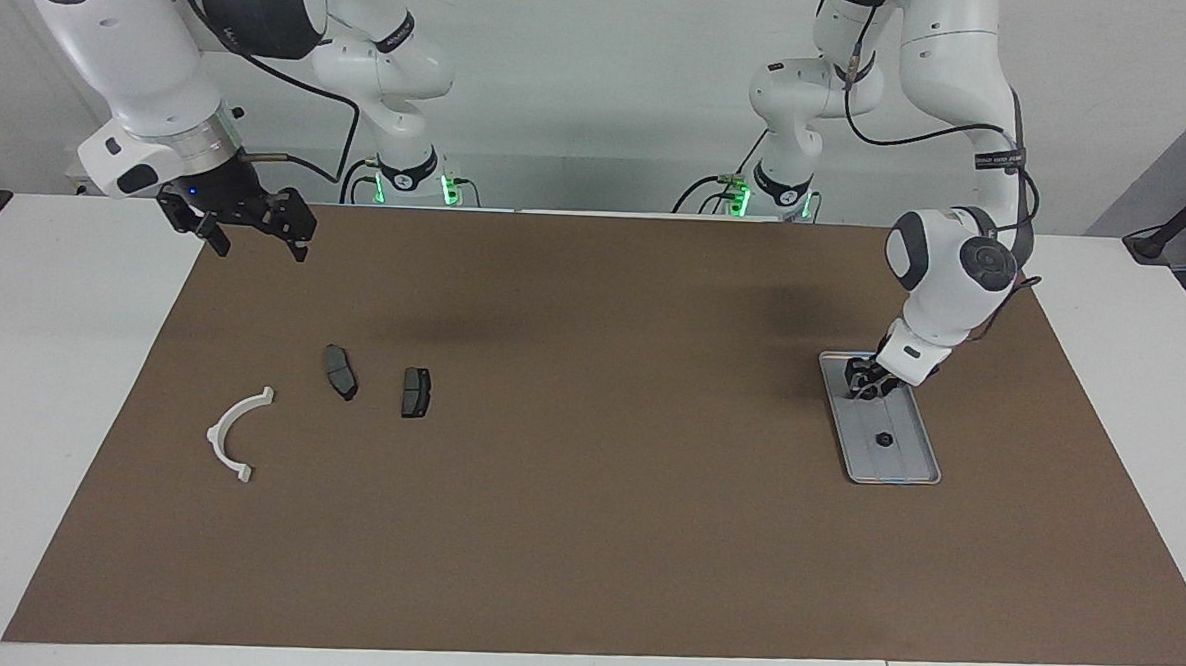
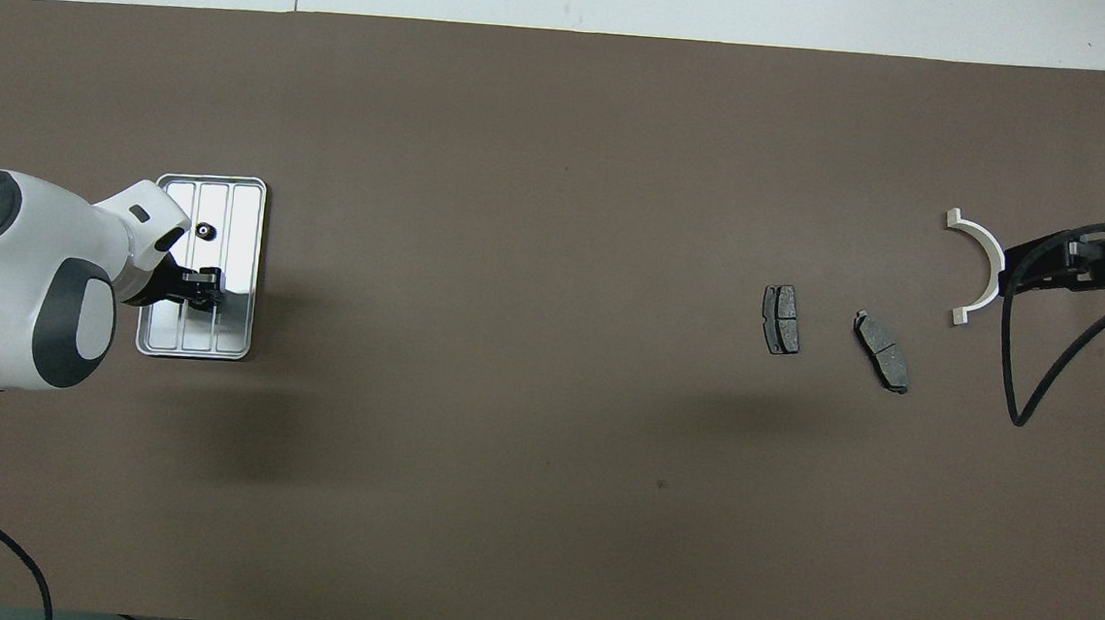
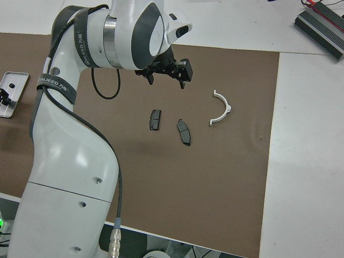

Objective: Place bearing gear from tray to pile
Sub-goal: 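Reach the left gripper into the silver tray and grasp a black gear, then carry the black gear with the left gripper to the table center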

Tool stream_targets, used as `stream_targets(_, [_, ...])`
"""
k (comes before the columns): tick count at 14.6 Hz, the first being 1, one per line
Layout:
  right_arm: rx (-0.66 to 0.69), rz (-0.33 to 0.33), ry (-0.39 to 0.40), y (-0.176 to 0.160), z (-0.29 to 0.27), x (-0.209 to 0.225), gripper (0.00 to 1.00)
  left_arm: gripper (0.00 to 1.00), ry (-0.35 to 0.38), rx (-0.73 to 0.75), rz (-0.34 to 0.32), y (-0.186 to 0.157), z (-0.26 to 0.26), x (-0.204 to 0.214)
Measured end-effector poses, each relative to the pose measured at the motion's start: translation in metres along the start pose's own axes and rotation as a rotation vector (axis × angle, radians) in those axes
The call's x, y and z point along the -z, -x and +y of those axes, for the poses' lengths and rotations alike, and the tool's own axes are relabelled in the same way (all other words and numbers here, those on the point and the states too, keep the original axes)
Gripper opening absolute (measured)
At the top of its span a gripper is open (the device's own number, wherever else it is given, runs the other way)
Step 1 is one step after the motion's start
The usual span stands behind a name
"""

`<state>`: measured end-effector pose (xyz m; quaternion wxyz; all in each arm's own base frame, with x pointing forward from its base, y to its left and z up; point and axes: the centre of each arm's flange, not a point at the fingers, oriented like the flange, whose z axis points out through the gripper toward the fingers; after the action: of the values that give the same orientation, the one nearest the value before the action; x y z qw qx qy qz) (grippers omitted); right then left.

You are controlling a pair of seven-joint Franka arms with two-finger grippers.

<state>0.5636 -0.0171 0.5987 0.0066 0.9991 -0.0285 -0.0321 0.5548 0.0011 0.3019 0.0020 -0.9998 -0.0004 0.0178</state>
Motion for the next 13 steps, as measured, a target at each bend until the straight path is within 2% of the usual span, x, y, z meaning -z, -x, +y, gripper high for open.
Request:
stream_targets(1, [0.000,0.000,0.000,0.000,0.000,0.000,1.00,0.34,0.000,-0.001,0.001,0.000,0.000,0.000])
stream_targets(8, [0.001,-0.007,0.001,-0.002,-0.001,-0.004,1.00,0.34,0.004,0.018,0.003,-0.003,0.004,0.005])
stream_targets(10, [0.002,-0.009,0.001,-0.002,-0.001,-0.005,1.00,0.34,0.006,0.057,-0.003,-0.013,0.023,0.024])
stream_targets(13, [0.005,-0.022,0.002,-0.005,-0.003,-0.012,1.00,0.34,0.043,0.157,0.006,-0.028,0.078,0.068])
